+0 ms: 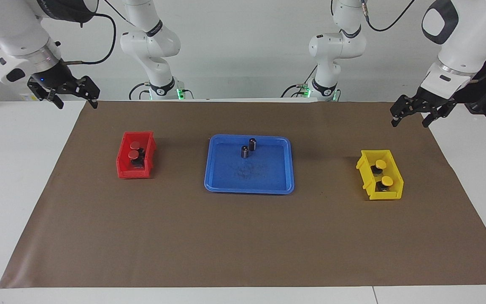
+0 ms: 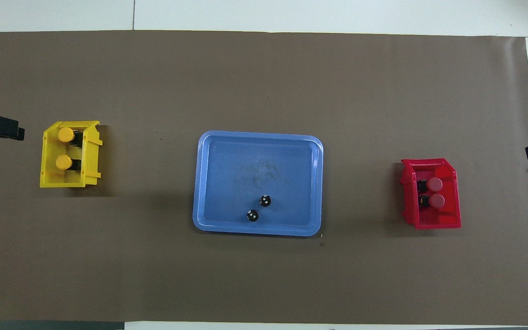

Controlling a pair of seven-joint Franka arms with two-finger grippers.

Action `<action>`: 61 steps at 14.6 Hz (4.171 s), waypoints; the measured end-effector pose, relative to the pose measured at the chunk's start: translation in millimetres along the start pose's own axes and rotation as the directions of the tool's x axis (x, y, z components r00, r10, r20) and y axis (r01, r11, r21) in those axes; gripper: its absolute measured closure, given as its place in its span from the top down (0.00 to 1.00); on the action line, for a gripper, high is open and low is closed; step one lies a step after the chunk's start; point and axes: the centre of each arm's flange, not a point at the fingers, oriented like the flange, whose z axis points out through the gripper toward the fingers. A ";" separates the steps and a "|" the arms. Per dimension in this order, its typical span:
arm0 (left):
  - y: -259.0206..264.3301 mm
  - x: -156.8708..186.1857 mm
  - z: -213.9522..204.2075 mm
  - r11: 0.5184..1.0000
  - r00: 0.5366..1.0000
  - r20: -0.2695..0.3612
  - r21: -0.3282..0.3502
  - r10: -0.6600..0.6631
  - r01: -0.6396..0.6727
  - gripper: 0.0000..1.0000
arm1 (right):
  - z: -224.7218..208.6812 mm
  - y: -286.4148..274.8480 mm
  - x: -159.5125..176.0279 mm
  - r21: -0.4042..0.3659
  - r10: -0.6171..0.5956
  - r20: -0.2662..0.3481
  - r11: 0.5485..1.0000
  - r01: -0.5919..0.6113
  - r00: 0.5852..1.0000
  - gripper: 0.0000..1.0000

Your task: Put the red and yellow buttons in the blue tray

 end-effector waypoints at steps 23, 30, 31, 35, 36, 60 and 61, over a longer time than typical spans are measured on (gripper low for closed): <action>0.0 -0.1 0.1 1.000 1.000 0.001 0.000 0.000 0.000 1.00 | 64.7 -50.9 33.6 -0.022 -0.027 -0.044 0.999 0.026 0.999 1.00; 0.0 -0.1 0.2 1.000 1.000 0.001 0.000 0.000 0.000 1.00 | 203.4 -59.2 42.6 0.018 -0.003 -0.050 1.000 0.004 0.999 0.82; 0.0 -0.1 0.2 1.000 1.000 0.001 0.000 0.000 0.000 1.00 | 217.1 -58.7 39.0 0.019 -0.008 -0.050 1.000 0.009 0.999 0.77; 0.0 -0.1 0.2 1.000 1.000 0.001 0.000 0.000 0.000 1.00 | 249.0 -60.2 26.8 0.021 -0.012 -0.048 1.000 0.013 0.999 0.68; 0.0 -0.1 0.2 1.000 1.000 0.001 0.000 0.000 0.000 1.00 | 254.2 -60.5 23.7 0.021 -0.016 -0.051 1.000 0.017 0.999 0.68; 0.0 -0.1 0.2 1.000 1.000 0.001 0.000 0.000 0.000 1.00 | 240.2 -55.1 10.5 0.025 -0.094 -0.018 0.995 0.094 0.995 0.41; 0.0 -0.1 0.2 1.000 1.000 0.001 0.000 0.000 0.000 1.00 | 216.4 -54.4 17.8 0.022 -0.098 0.001 0.995 0.098 0.995 0.41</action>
